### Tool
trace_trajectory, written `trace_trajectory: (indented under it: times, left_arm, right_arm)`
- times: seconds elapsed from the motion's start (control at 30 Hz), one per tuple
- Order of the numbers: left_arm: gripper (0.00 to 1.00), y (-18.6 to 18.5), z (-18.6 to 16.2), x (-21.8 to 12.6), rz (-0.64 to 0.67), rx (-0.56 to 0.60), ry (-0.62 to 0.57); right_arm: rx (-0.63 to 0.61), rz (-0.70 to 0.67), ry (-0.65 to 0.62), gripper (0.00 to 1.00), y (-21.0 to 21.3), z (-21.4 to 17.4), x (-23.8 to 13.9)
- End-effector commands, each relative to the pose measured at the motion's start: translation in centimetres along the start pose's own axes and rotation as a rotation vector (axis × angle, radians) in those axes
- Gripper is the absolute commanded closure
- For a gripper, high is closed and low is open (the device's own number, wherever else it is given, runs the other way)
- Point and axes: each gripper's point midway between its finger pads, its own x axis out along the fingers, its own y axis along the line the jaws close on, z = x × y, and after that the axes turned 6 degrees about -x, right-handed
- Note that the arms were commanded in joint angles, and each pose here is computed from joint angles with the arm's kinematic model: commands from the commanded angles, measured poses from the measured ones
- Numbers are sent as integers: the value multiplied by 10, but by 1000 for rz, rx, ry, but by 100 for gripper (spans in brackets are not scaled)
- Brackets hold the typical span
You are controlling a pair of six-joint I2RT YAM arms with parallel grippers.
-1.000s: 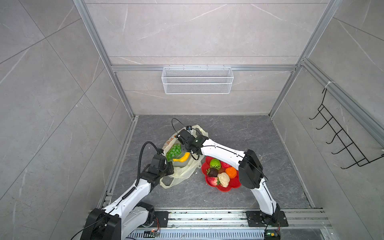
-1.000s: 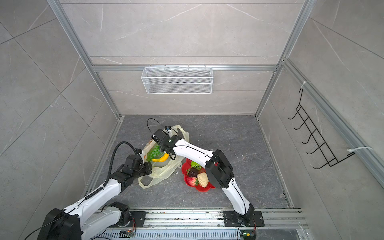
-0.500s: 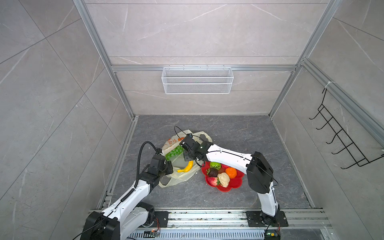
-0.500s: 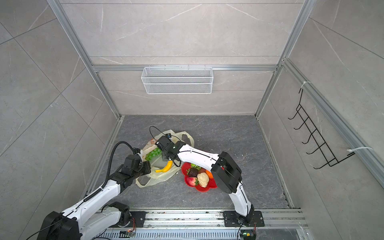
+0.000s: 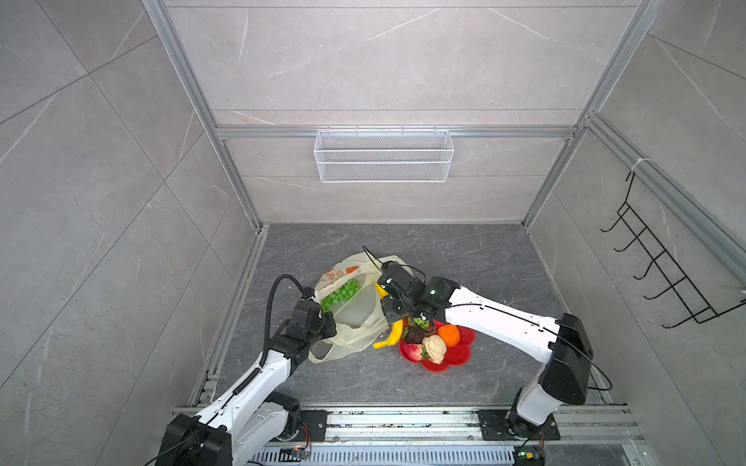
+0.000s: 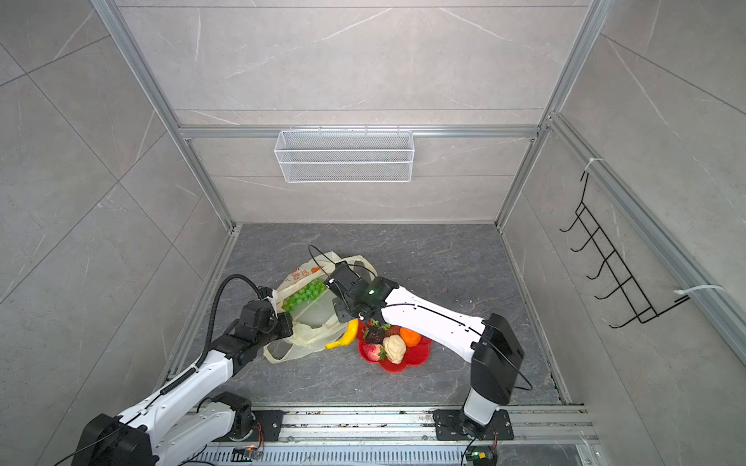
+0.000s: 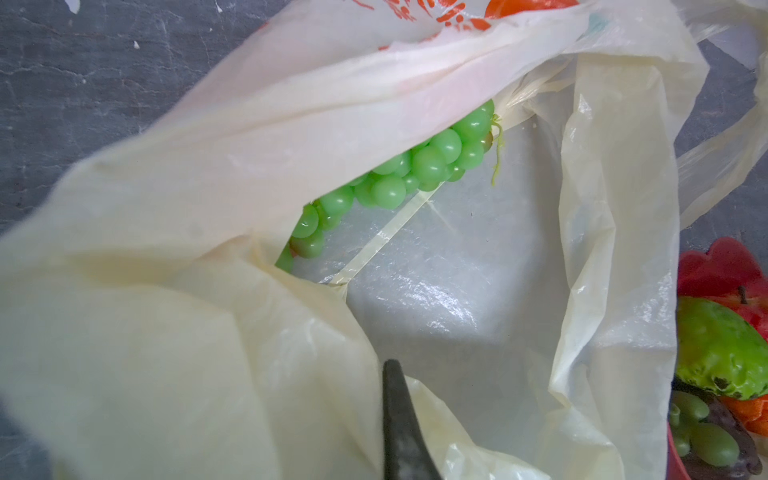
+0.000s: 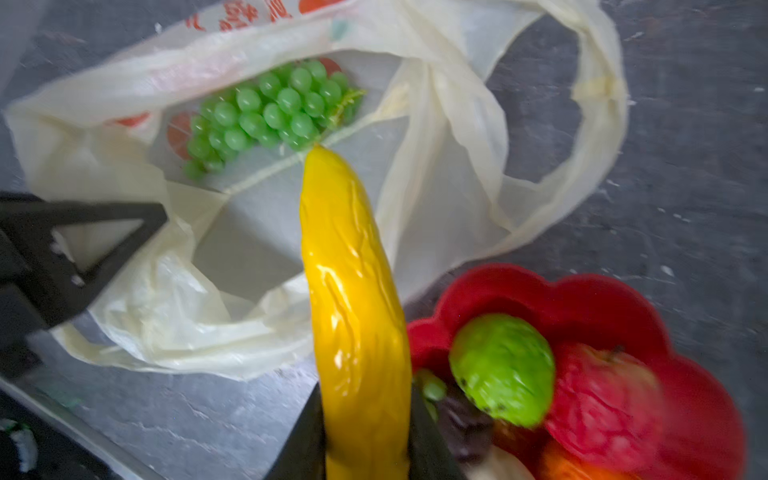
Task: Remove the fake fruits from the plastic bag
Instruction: 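Carry the banana over the red plate and lower it onto the fruits, then lower the banana to the plate edge and open the right gripper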
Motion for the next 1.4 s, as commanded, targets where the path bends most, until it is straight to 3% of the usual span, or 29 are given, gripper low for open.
trace_trajectory:
  times: [0.0,0.23,0.53,1.03,1.37]
  left_arm:
    - [100,-8,7,-3,-35,7,-29]
    - [100,-7,7,-2,-32,9,-32]
    - [100,-8,7,-5,-41,10,-35]
    - [100,-8,6,-5,-45,10,-31]
    - [100,-8,6,-3,-41,9,-28]
  right_arm:
    - [-48,-146,90,72,-53,-35,-20]
    - [17,-245,127,72,-107,-67,-35]
    - [81,-347,243,71,-136,-103,-28]
    - [151,-430,391,71,-162,-149,14]
    - [156,-455,415,70,-170,-163,24]
